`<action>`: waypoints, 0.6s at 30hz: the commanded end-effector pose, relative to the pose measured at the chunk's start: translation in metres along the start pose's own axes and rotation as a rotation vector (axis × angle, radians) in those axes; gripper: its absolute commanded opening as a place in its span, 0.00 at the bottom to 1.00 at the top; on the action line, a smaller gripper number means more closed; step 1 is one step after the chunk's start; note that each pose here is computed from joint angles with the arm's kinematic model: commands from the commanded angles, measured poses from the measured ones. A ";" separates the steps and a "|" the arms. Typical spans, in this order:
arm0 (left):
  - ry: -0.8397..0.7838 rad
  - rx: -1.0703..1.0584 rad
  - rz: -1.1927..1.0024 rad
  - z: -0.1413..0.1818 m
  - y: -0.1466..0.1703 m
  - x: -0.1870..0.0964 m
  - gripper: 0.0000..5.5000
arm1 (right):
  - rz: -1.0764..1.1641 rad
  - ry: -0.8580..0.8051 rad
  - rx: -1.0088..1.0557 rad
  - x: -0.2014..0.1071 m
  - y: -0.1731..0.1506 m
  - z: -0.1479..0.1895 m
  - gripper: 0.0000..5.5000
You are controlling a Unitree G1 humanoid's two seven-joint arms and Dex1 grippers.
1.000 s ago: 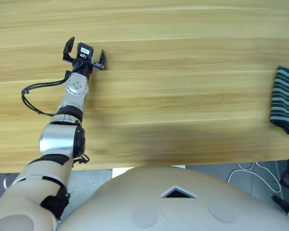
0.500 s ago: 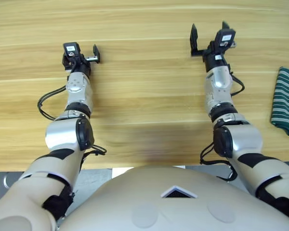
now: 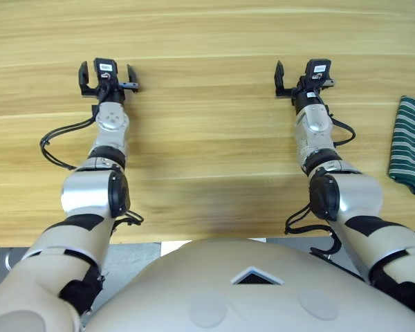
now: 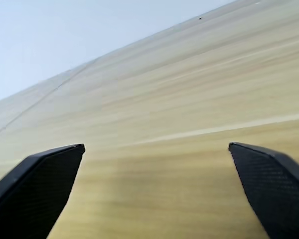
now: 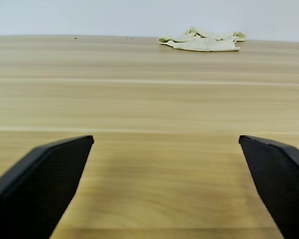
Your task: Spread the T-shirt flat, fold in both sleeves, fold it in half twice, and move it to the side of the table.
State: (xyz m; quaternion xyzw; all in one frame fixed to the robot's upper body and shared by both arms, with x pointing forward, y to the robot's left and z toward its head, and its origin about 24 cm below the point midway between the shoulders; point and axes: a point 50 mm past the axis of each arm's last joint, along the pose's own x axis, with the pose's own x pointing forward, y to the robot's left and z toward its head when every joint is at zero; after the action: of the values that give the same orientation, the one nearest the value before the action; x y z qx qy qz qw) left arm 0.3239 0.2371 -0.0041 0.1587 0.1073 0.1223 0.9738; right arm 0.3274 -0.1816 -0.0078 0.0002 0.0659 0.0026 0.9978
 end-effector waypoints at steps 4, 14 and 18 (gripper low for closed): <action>0.068 -0.006 -0.037 -0.009 -0.007 -0.003 0.98 | -0.032 0.027 -0.002 0.005 -0.007 0.004 0.98; 0.042 -0.007 -0.086 -0.006 -0.009 -0.002 0.98 | -0.024 0.045 -0.005 0.008 -0.004 0.006 0.98; 0.045 0.001 -0.098 -0.006 -0.010 -0.002 0.98 | -0.028 0.043 -0.005 0.008 -0.004 0.007 0.98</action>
State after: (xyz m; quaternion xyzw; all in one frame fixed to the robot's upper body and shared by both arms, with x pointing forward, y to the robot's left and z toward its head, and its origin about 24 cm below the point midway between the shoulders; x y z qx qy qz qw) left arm 0.3259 0.2344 -0.0034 0.1458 0.1101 0.0962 0.9784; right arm 0.3308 -0.1844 -0.0085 -0.0018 0.0917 -0.0065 0.9958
